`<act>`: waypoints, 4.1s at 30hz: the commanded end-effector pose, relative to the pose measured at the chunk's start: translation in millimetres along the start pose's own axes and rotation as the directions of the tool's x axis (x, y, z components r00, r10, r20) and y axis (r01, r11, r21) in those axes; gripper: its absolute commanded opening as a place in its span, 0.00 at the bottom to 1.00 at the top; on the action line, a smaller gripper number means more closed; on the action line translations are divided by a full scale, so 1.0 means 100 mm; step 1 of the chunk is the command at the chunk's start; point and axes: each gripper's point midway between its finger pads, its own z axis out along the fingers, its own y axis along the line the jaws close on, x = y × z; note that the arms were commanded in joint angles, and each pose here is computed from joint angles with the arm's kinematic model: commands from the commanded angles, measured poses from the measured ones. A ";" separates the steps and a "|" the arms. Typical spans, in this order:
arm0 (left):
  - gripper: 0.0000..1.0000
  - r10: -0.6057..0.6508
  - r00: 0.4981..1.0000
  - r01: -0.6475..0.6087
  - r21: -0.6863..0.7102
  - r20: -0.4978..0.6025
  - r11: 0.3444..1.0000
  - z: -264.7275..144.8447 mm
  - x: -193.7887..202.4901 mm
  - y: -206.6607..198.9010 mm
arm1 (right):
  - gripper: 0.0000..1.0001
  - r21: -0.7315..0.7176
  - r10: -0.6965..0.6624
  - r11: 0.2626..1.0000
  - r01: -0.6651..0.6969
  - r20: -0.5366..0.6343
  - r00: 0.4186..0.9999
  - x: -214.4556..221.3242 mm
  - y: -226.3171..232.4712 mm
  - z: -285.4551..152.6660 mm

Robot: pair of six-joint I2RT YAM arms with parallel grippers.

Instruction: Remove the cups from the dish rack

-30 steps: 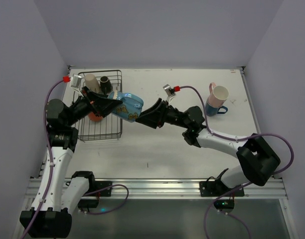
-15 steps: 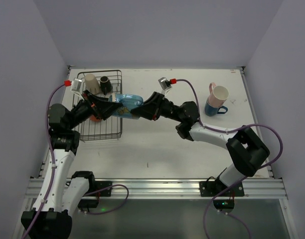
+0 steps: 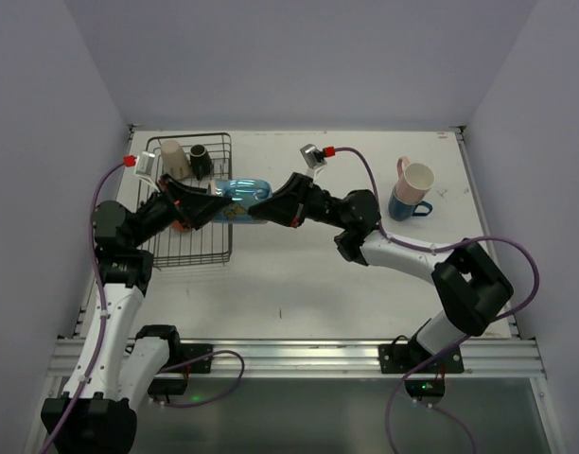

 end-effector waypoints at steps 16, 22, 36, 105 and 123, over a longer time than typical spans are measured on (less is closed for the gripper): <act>1.00 0.003 1.000 -0.004 -0.035 -0.021 0.999 0.06 -0.05 0.09 | 0.00 -0.020 -0.193 0.981 0.193 -0.011 0.981 -0.12 0.53 -0.07; 1.00 0.021 0.999 -0.022 -0.028 -0.027 0.999 0.04 -0.02 0.08 | 0.00 -0.021 -0.196 0.980 0.195 -0.009 0.981 -0.13 0.58 -0.10; 1.00 0.140 0.988 -0.130 0.138 -0.065 0.982 -0.08 0.10 -0.29 | 0.00 0.039 -0.193 0.980 0.193 0.006 0.981 -0.18 0.49 -0.17; 0.98 0.137 0.990 -0.101 -0.824 -0.029 0.558 -0.75 -0.19 1.52 | 0.00 0.887 0.108 -0.282 0.366 -0.350 0.930 -1.08 -2.05 -2.77; 1.00 0.102 0.992 -0.100 -0.950 -0.072 0.296 -1.02 -0.24 2.08 | 0.00 0.912 0.189 -0.227 0.342 -0.303 0.934 -0.88 -2.51 -2.94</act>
